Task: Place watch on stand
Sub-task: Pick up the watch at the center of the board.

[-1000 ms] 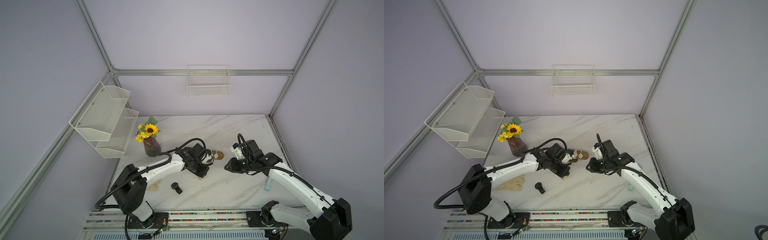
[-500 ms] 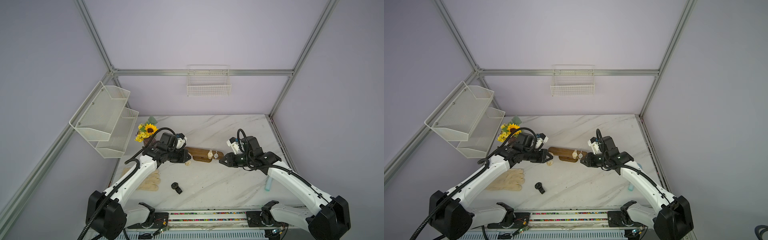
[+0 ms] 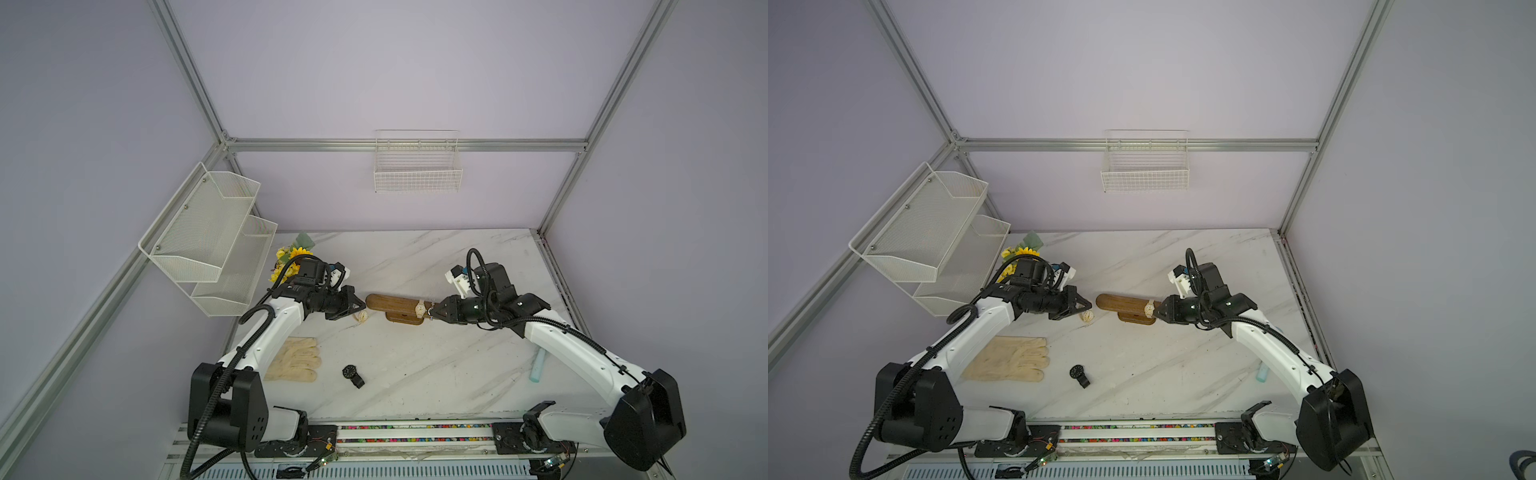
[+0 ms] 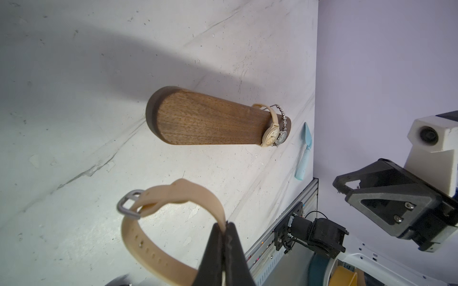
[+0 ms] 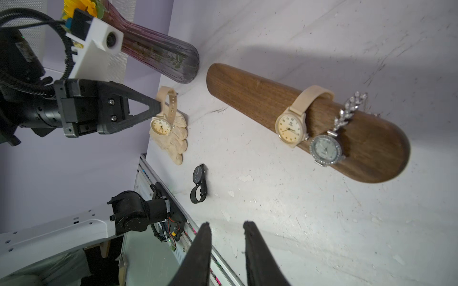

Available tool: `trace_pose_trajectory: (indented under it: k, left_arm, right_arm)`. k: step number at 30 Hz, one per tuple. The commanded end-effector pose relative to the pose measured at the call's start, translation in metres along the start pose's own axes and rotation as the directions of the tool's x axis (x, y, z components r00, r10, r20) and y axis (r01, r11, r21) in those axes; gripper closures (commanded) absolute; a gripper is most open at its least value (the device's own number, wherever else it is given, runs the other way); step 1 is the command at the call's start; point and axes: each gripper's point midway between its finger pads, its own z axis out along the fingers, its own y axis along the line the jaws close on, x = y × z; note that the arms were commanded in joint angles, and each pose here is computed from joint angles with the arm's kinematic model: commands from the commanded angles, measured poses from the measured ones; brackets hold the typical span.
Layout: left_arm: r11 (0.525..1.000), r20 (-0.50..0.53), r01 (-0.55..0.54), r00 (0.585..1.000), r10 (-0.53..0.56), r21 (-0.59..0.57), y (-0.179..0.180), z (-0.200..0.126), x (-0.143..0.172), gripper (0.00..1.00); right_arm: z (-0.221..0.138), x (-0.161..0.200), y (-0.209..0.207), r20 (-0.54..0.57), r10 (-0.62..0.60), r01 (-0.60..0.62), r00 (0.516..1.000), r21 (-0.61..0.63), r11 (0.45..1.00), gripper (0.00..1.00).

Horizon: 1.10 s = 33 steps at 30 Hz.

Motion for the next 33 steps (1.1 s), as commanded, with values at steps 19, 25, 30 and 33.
trace_pose_trajectory:
  k: [19,25,30,33]
  left_arm:
    - [0.949,0.104,-0.001,0.994,-0.033,0.315,-0.067,-0.034,-0.039,0.97]
    - [0.943,0.111,-0.010,0.993,-0.028,0.333,-0.072,-0.039,-0.037,0.96]
    - [0.939,0.125,-0.028,0.992,-0.016,0.342,-0.078,-0.044,-0.038,0.96]
    - [0.938,0.130,-0.033,0.991,-0.013,0.346,-0.079,-0.045,-0.039,0.96]
  right_arm:
    - [0.101,-0.003,0.120,0.095,-0.207,0.227,0.974,-0.330,0.916,0.63]
    - [0.101,-0.022,0.135,0.131,-0.216,0.250,0.968,-0.370,0.895,0.63]
    - [0.097,-0.038,0.133,0.134,-0.174,0.215,0.975,-0.415,0.884,0.61]
    - [0.094,-0.044,0.132,0.139,-0.163,0.208,0.977,-0.426,0.881,0.60]
